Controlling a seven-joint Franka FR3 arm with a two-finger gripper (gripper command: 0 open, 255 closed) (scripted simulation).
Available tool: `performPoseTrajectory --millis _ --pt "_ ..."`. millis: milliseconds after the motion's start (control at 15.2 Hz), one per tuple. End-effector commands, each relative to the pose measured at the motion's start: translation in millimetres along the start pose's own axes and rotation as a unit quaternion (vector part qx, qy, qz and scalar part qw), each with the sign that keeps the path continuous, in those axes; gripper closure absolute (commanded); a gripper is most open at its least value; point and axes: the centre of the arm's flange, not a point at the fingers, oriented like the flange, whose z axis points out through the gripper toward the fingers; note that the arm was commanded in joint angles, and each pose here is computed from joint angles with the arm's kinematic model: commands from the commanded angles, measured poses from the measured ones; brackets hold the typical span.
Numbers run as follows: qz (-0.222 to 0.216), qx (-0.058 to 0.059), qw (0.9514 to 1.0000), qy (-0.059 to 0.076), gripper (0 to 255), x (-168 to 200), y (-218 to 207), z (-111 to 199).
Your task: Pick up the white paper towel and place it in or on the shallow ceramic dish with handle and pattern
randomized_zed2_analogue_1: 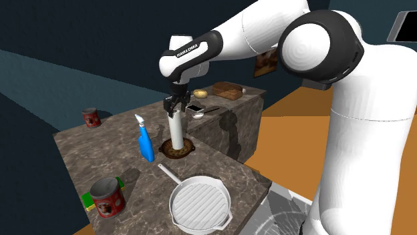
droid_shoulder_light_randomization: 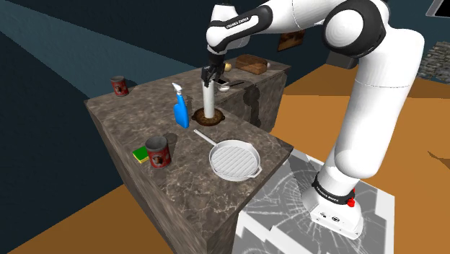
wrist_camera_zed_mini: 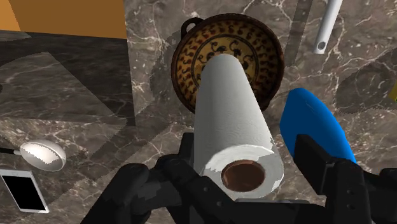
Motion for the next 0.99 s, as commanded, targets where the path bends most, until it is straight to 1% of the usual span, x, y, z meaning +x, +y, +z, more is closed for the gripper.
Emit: performPoseTrajectory --millis 0,264,528,924 --pt "0.000 0.000 1.0000 0.000 0 0.0 0.0 0.0" --pt "0.000 0.000 1.0000 0.000 0 0.0 0.0 0.0" --pt "0.000 0.000 1.0000 0.000 0 0.0 0.0 -50.0" --pt "0.000 0.000 1.0000 0.000 0 0.0 0.0 -50.0"
